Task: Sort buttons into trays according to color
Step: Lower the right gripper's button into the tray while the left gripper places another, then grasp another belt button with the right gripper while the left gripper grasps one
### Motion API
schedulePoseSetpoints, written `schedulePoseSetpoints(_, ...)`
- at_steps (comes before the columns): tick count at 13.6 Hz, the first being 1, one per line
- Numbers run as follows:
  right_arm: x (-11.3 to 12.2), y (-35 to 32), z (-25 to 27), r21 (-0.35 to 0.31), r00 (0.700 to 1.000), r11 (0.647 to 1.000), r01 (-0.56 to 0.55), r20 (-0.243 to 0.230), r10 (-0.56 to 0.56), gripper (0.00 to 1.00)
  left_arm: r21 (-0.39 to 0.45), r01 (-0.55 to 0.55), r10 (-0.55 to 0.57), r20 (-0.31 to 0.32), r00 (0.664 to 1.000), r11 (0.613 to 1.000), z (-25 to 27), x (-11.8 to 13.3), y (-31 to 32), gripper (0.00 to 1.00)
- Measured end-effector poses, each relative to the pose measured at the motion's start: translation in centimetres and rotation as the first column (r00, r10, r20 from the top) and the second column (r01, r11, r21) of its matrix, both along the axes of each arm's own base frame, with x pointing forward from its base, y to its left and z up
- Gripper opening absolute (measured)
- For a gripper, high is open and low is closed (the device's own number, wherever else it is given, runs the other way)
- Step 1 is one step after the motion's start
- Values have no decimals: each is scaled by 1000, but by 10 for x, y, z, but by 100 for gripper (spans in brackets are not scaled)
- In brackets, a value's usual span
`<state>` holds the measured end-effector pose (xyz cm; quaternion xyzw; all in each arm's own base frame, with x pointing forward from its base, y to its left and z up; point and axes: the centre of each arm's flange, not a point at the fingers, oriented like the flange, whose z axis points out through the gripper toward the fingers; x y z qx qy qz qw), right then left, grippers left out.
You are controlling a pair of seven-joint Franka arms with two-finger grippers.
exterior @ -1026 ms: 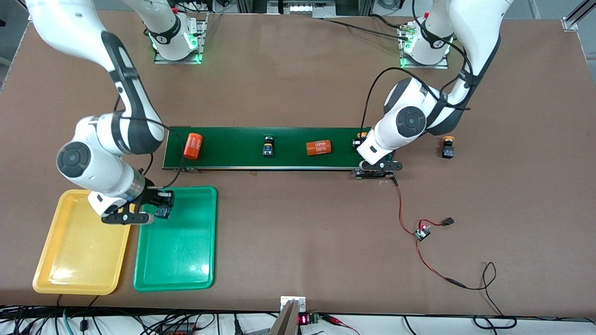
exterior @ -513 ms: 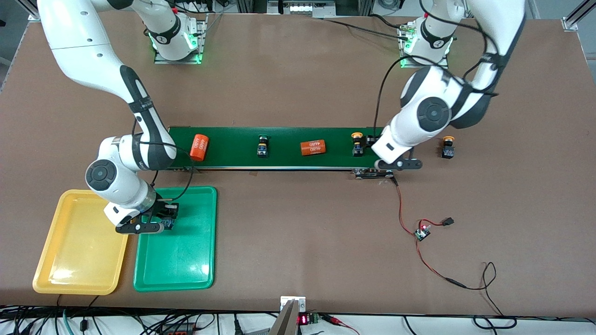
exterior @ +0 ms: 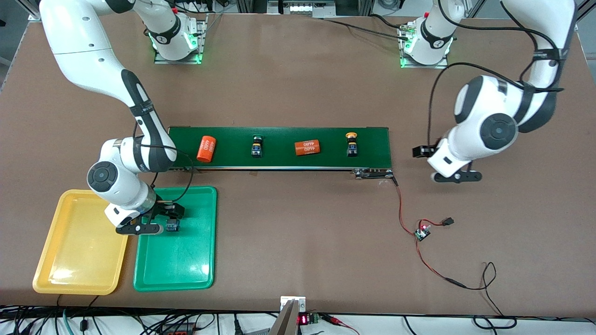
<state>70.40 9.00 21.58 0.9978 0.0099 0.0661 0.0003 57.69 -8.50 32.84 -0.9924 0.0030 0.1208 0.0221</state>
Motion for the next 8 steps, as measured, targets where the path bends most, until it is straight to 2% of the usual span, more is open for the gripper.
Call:
schedulePoseSetpoints(1,-1,2,10,4,1000,1000,23,-7,-23,100,-8,37,-37,-9,999,999,-4,2,19,100)
schedulePoseSetpoints(5,-22,38,76,13,988,995,104,-114,-102,100,-19,76,-77,-42,996,997,-42,-9,78,100)
schedulePoseSetpoints(8,-53,80,109,30,979,990,141,-150,-135,100,-27,102,-102,16,995,994,-94,-32,86,100)
